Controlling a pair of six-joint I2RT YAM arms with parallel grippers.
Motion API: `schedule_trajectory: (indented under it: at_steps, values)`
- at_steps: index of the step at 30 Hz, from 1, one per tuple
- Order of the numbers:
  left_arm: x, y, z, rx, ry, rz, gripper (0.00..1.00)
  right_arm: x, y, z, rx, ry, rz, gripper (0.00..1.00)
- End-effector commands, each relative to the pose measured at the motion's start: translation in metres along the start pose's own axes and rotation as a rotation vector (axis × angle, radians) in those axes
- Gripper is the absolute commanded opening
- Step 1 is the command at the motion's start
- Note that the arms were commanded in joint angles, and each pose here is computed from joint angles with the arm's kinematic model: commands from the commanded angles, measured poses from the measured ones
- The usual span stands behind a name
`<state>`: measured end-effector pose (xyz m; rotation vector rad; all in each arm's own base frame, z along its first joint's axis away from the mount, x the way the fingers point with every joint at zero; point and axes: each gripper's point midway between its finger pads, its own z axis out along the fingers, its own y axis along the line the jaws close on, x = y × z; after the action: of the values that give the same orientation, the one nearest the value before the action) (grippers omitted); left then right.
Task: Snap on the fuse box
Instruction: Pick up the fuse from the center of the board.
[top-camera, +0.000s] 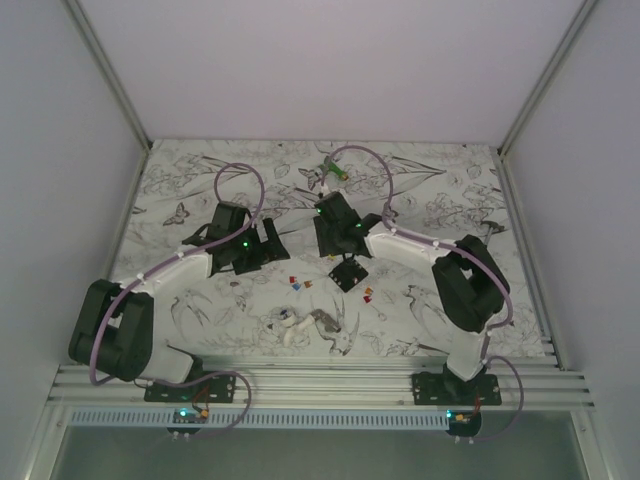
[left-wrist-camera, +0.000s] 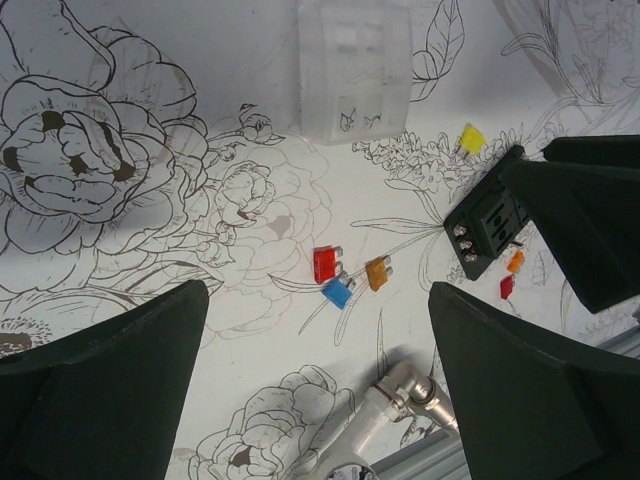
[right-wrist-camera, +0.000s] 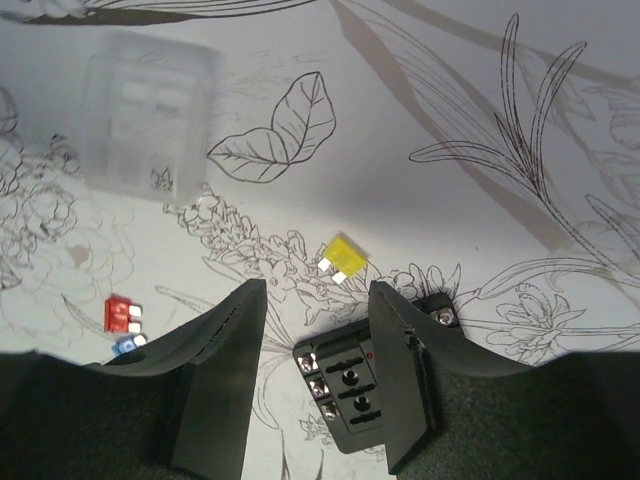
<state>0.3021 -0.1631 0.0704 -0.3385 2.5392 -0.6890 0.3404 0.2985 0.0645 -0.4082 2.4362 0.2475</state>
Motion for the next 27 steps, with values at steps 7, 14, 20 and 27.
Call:
schedule_trajectory:
  at_steps: [7, 14, 20, 27]
  values:
    - [0.002, 0.007, -0.004, -0.027, 0.009, 0.002, 0.97, 0.005, 0.002, 0.018, 0.129, 0.023, 0.163, 0.49]
    - [0.003, 0.007, -0.004, -0.026, 0.008, 0.002, 0.97, 0.007, -0.004, 0.026, 0.189, 0.008, 0.198, 0.44]
    - [0.003, 0.006, -0.004, -0.024, 0.011, 0.0, 0.97, 0.01, -0.004, 0.034, 0.209, 0.012, 0.208, 0.43]
    - [0.004, 0.006, -0.004, -0.023, 0.013, 0.0, 0.97, 0.018, -0.002, 0.043, 0.209, 0.043, 0.193, 0.42]
